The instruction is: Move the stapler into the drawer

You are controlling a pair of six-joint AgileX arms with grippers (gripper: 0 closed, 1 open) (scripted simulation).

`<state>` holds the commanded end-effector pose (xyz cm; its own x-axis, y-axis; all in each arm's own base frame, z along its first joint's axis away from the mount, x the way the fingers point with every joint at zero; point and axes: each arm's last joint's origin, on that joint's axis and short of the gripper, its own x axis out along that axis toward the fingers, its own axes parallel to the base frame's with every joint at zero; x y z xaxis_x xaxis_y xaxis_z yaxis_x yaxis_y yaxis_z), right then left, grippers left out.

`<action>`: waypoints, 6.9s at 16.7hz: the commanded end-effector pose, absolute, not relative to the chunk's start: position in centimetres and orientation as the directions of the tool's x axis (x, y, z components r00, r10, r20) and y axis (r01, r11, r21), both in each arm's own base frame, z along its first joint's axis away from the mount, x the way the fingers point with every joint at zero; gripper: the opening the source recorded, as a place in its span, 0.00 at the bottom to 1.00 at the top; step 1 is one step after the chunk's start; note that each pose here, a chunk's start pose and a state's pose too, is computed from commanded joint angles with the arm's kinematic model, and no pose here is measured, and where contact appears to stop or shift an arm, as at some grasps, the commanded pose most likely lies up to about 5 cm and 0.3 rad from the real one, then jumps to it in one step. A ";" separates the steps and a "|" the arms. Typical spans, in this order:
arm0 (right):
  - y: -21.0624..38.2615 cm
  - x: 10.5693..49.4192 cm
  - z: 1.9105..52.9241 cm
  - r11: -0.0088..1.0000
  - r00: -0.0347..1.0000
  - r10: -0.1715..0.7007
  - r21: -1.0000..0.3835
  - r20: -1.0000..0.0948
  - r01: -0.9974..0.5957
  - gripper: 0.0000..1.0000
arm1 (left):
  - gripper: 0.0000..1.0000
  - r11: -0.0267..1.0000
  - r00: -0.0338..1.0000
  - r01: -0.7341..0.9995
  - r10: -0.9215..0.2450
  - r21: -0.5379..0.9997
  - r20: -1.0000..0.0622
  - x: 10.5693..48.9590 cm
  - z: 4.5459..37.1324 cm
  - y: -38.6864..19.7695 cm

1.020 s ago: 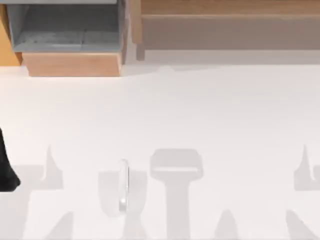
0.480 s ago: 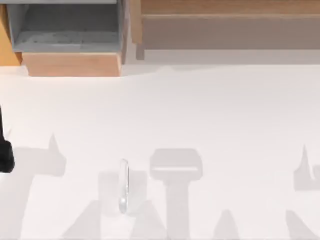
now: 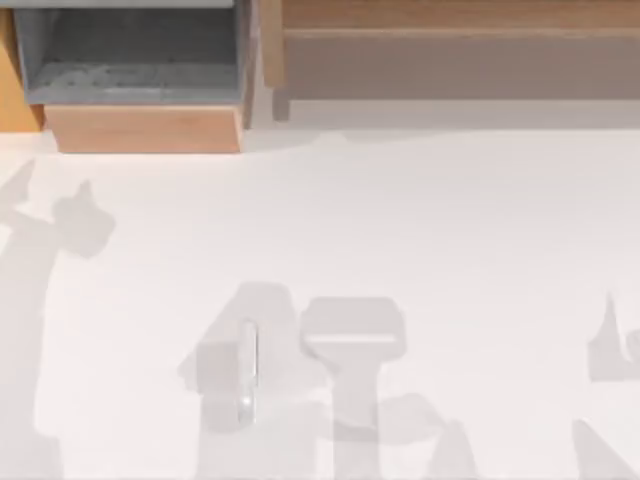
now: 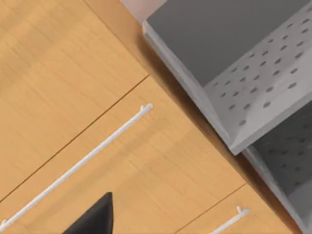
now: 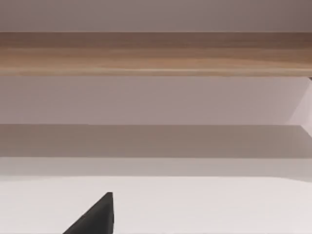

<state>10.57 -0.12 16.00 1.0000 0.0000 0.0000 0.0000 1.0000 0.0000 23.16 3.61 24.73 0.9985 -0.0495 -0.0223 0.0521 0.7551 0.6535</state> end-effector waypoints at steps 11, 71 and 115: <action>-0.1 10.6 16.0 1.000 1.000 0.000 0.000 0.000 0.000 1.00 | 1.00 0.161 1.000 0.008 -0.027 0.987 -0.004 39.0 14.7 14.4; -0.1 10.6 16.0 1.000 1.000 0.000 0.000 0.000 0.000 1.00 | 0.00 0.008 1.000 0.011 -0.015 1.000 -0.011 36.4 9.1 17.5; -0.1 10.6 16.0 1.000 1.000 0.000 0.000 0.000 0.000 1.00 | 1.00 0.014 0.999 0.023 -0.022 1.000 -0.023 24.5 8.8 17.4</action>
<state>10.57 -0.12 16.00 1.0000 0.0000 0.0000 0.0000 1.0000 0.0000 24.49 17.37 8.78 0.9995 -0.0219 -0.0231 0.0234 0.0135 0.9996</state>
